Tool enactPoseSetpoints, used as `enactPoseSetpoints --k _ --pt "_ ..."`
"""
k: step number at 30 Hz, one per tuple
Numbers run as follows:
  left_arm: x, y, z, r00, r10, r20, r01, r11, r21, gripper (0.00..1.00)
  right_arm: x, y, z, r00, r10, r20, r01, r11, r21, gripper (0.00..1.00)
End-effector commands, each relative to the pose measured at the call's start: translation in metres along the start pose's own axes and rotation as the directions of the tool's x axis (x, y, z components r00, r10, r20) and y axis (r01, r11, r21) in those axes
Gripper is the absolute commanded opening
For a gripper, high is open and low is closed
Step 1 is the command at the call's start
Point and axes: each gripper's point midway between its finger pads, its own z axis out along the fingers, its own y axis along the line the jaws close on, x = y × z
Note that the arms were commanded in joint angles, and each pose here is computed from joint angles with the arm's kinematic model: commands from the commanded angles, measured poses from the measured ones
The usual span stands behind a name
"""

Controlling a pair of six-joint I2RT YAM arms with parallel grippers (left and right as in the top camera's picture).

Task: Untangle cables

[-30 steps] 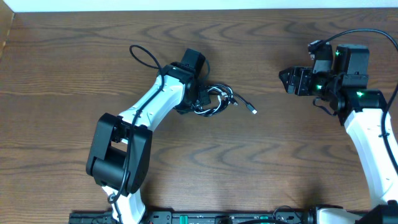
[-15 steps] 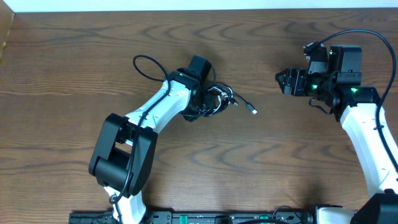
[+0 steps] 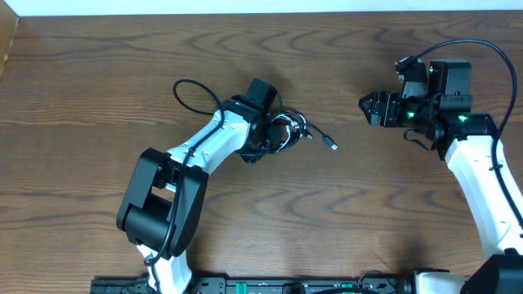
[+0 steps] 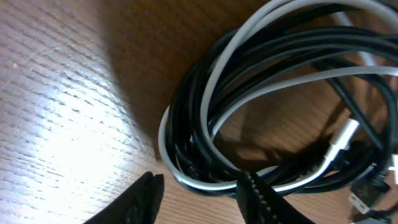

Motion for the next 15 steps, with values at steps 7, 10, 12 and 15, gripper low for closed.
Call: enactPoseSetpoints --k 7,10,12,15 --pt "-0.01 0.029 0.012 0.997 -0.014 0.072 0.022 0.994 -0.109 0.4 -0.005 0.004 -0.002 1.0 0.002 0.009 -0.002 1.0 -0.004 0.77" --pt "-0.015 0.03 0.012 0.995 -0.01 0.103 0.022 0.992 -0.121 0.4 -0.005 0.004 -0.002 1.0 0.002 0.009 -0.002 1.0 -0.004 0.77" --pt "-0.018 0.03 0.012 0.993 -0.008 0.117 0.022 0.992 -0.123 0.4 -0.006 0.004 -0.002 1.0 0.001 0.011 -0.001 1.0 -0.004 0.78" --pt "-0.019 0.03 0.015 0.993 -0.007 0.12 0.021 0.993 -0.117 0.37 -0.006 0.004 -0.002 1.0 0.0 0.013 0.0 1.0 -0.004 0.79"
